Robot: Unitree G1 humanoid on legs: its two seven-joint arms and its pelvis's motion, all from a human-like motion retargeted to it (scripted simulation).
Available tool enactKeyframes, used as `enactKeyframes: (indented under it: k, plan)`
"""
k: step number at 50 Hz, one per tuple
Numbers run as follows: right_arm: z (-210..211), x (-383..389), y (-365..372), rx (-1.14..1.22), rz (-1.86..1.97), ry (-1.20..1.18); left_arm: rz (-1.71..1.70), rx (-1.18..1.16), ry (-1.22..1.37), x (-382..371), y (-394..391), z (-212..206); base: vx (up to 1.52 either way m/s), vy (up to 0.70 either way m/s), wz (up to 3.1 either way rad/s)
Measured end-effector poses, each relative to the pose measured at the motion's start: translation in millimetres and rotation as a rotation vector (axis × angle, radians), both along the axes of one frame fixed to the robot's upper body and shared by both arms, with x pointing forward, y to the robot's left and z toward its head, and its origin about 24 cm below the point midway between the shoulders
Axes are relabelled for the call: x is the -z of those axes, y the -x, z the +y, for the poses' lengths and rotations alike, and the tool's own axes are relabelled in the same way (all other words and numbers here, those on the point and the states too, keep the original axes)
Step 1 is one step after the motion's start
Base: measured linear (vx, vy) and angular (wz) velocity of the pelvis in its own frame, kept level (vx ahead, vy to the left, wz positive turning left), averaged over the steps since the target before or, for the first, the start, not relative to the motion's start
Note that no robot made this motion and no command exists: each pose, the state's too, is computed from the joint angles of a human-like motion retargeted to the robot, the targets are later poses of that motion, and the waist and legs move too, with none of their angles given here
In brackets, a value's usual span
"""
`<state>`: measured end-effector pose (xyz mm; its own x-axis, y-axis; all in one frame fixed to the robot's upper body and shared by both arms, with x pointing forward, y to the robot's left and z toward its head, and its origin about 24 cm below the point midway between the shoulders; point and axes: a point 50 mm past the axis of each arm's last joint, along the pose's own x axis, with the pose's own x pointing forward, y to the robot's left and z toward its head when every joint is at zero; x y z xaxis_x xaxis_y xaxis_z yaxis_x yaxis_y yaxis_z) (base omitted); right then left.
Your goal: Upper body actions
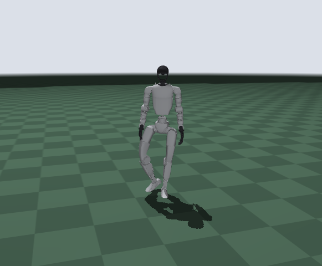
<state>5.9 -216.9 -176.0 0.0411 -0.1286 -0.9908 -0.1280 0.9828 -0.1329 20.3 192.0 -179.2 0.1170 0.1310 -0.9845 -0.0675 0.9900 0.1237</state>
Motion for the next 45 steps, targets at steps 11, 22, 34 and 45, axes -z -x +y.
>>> enactKeyframes:
  k: [11, 22, 34, 45]
  plan:
    - [27.9, 3.7, 18.5, -0.247, 0.078, -0.086, -0.023, 0.059, -0.041, -2.9, -12.8, 15.9, 0.1, -0.27, 1.37]
    - [26.4, 4.2, 1.8, -0.238, 0.048, -0.057, -0.049, -0.057, 0.002, -0.9, -11.1, 3.0, -0.09, 0.05, -0.69]
    - [36.2, -2.9, -80.2, -0.387, -0.198, -0.078, -0.022, 0.02, 0.008, -1.4, -12.1, 5.7, -0.42, 0.24, -3.33]
    - [20.1, -0.6, -56.8, -0.229, -0.12, -0.043, -0.005, -0.003, -0.065, -6.2, -9.9, 34.9, -0.58, 0.56, -3.58]
